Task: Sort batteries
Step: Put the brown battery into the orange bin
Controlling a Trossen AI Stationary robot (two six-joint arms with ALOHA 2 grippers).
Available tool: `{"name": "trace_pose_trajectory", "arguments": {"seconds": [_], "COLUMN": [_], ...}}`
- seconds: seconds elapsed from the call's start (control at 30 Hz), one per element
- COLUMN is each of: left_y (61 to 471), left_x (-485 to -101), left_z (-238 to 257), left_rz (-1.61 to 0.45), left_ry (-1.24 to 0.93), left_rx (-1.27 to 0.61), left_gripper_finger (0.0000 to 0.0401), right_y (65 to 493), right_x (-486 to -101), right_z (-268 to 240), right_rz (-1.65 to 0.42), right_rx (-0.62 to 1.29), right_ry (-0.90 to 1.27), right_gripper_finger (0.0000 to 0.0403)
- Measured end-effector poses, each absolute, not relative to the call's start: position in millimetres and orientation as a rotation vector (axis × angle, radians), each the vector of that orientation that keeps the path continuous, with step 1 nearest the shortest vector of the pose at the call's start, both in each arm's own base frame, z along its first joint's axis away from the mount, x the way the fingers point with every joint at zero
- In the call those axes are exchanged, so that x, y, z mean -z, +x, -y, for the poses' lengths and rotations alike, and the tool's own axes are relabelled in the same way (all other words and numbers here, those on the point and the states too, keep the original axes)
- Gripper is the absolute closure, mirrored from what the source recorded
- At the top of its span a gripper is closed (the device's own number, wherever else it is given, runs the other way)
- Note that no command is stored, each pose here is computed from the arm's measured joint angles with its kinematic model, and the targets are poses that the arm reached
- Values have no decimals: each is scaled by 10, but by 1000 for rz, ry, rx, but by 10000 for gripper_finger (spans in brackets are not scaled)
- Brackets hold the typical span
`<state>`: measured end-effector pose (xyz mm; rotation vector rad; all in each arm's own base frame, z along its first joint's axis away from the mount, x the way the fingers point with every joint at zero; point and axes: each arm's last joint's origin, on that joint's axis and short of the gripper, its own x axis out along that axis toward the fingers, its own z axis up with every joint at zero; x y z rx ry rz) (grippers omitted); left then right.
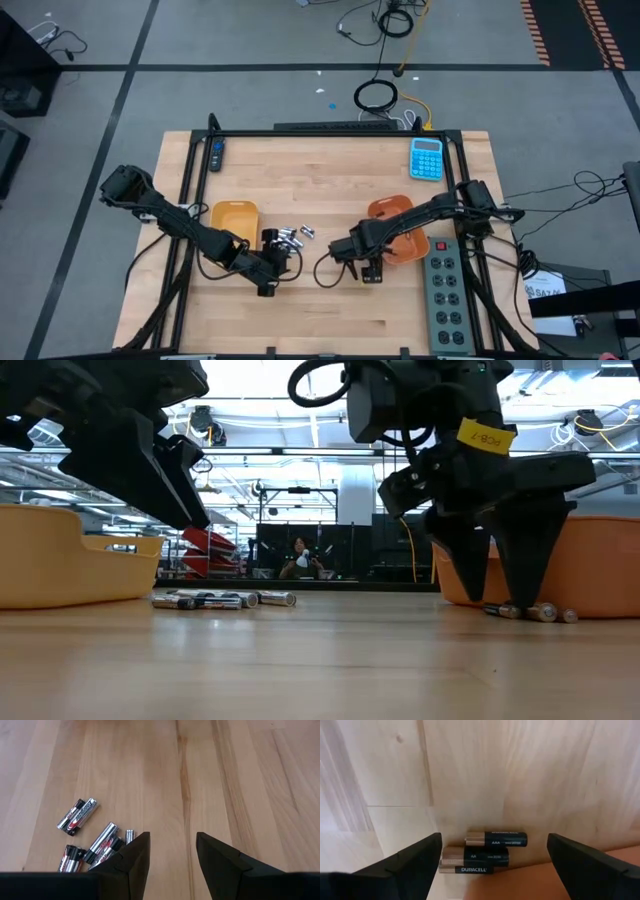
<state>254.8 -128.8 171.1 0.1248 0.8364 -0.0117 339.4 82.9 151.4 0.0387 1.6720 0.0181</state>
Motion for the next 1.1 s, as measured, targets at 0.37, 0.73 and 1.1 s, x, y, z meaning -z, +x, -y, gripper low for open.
{"name": "trace_pose_trajectory", "arguments": {"seconds": [0.37, 0.73, 1.1], "left_y": [2549, 2549, 2551], "left_x": [-1712, -1713, -1714], "left_z": [1289, 1289, 1290], "left_rz": [-835, -834, -832], "left_ry": [130, 129, 129], "left_rx": [14, 14, 14], "left_gripper_finger": [231, 231, 231], "right_y": [3334, 3361, 3340], "right_x": [-1426, -1424, -1345], "right_z": [-813, -834, -824], "right_rz": [-1693, -1669, -1635], "right_rx": [13, -40, -29], "right_ry": [39, 50, 61], "right_gripper_finger": [51, 114, 247]}}
